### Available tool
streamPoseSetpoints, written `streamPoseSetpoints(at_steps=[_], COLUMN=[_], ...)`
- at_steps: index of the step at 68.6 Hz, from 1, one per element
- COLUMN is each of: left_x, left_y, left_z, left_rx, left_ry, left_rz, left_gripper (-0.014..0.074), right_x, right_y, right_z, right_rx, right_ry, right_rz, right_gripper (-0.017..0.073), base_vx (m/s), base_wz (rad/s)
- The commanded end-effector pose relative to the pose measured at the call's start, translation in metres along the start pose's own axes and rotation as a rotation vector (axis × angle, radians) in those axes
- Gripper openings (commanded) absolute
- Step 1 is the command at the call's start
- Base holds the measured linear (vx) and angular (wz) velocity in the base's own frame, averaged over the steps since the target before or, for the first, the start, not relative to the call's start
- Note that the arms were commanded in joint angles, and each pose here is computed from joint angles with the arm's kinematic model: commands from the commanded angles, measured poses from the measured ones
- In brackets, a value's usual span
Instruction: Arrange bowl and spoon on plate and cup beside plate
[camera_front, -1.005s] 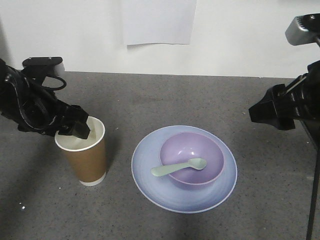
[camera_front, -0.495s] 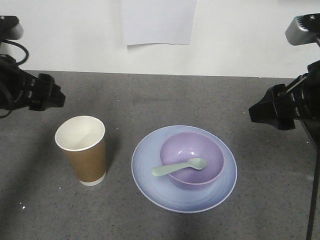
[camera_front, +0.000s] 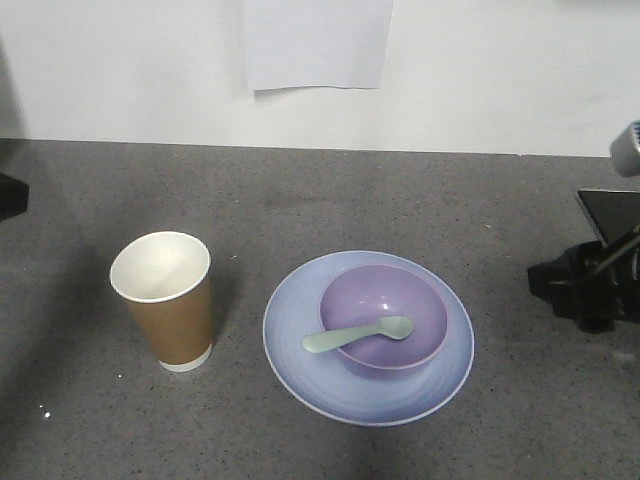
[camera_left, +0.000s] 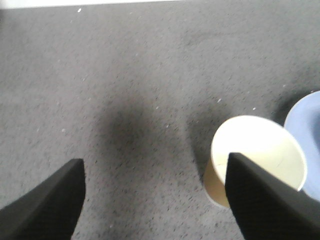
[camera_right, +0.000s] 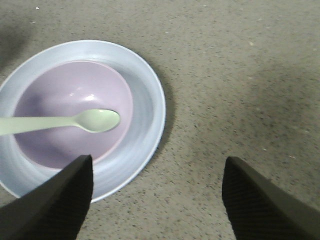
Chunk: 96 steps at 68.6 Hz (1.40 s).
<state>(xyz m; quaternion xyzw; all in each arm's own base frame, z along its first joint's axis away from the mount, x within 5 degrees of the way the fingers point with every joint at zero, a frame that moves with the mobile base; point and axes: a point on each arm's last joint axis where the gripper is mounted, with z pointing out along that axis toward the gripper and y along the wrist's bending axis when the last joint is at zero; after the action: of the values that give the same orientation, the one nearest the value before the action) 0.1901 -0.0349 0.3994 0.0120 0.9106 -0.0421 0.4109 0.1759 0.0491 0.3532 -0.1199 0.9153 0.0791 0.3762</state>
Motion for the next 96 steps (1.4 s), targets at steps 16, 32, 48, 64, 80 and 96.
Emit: streamPoseSetpoints(at_steps=[16, 32, 48, 64, 80, 96], left_x=[0.05, 0.078, 0.083, 0.084, 0.084, 0.084], left_y=[0.013, 0.018, 0.021, 0.021, 0.021, 0.021], left_z=[-0.021, -0.035, -0.052, -0.053, -0.053, -0.053], left_rx=[-0.01, 0.008, 0.013, 0.013, 0.013, 0.012], left_ry=[-0.194, -0.267, -0.355, -0.36, -0.36, -0.353], left_rz=[-0.026, -0.032, -0.028, -0.028, -0.027, -0.028], left_gripper=[0.0559, 0.0548, 0.0372, 0.0, -0.0008, -0.0008], right_x=[0.028, 0.048, 0.05, 0.05, 0.05, 0.05], right_y=[-0.014, -0.014, -0.014, -0.014, -0.014, -0.014], right_z=[-0.042, -0.055, -0.059, -0.059, -0.059, -0.059], right_rx=[0.174, 0.184, 0.19, 0.19, 0.189, 0.189], right_ry=[-0.211, -0.278, -0.299, -0.3, -0.299, -0.299], right_rz=[0.038, 0.028, 0.02, 0.02, 0.021, 0.021], right_gripper=[0.0528, 0.0528, 0.0428, 0.0111, -0.001, -0.001], base_vx=[0.0, 0.0, 0.0, 0.0, 0.0, 0.0], base_wz=[0.0, 0.0, 0.0, 0.0, 0.0, 0.0])
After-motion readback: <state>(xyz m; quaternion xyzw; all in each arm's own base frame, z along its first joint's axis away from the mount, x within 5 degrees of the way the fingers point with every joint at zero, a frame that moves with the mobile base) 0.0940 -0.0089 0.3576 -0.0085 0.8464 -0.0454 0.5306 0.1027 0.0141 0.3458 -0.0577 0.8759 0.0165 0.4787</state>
